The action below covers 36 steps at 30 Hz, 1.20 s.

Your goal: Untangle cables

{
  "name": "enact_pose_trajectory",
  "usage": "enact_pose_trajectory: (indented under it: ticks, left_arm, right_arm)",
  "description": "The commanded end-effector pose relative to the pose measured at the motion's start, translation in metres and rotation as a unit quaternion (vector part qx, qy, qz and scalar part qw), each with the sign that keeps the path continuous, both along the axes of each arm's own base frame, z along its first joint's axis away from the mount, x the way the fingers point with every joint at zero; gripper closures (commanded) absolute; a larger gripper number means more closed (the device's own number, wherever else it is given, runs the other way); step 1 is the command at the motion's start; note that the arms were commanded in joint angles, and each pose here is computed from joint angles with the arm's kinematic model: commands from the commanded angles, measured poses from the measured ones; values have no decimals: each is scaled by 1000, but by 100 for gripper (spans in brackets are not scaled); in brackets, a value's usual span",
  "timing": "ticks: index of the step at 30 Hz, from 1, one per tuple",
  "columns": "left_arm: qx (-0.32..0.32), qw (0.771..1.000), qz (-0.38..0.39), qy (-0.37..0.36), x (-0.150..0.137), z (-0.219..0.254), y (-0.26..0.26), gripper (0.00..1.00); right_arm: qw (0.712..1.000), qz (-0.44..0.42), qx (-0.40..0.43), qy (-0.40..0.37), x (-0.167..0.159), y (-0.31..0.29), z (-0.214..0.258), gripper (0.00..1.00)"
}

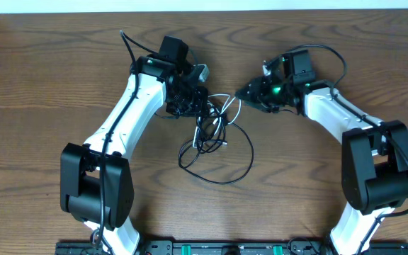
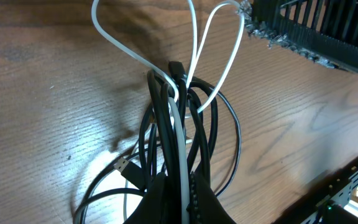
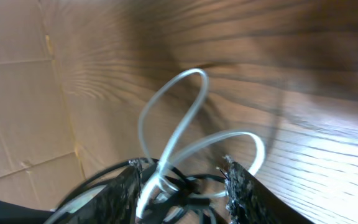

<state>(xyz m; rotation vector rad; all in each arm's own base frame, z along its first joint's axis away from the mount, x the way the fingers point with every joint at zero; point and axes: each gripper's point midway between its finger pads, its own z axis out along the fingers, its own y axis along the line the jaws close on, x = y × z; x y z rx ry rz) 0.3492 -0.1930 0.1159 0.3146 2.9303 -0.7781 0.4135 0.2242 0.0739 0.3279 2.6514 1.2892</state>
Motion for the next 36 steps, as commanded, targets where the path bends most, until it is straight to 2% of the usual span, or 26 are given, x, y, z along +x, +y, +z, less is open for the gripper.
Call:
enact_pose_trajectory:
  ticks: [1, 8, 11, 13, 15, 16, 17, 25, 36]
  left_arm:
    - [4, 1000, 8, 1, -1, 1, 3, 92]
    - [4, 1000, 8, 2, -1, 1, 3, 92]
    - [4, 1000, 8, 2, -1, 1, 3, 93]
    - [4, 1000, 8, 2, -1, 1, 3, 92]
    - [4, 1000, 8, 2, -1, 1, 3, 92]
    - [4, 1000, 8, 2, -1, 1, 3, 93]
    - [4, 1000, 8, 2, -1, 1, 3, 93]
    - [6, 1000, 8, 5, -2, 0, 3, 92]
    - [7, 1000, 8, 7, -3, 0, 4, 92]
  right_arm:
    - [1000, -7, 19, 13, -4, 17, 11, 57]
    - [1000, 1, 17, 18, -11, 37, 8, 56]
    - [1000, 1, 18, 12, -10, 43, 8, 60]
    - [1000, 0, 26, -1, -6, 47, 12, 67]
    - [999, -2, 38, -16, 0, 51, 19, 82]
    - [999, -6, 44, -22, 4, 52, 23, 95]
    - [998, -9, 49, -27, 6, 53, 26, 99]
    - [989, -25, 102, -108, 38, 48, 64, 99]
    - [961, -56, 220, -159, 77, -28, 130, 99]
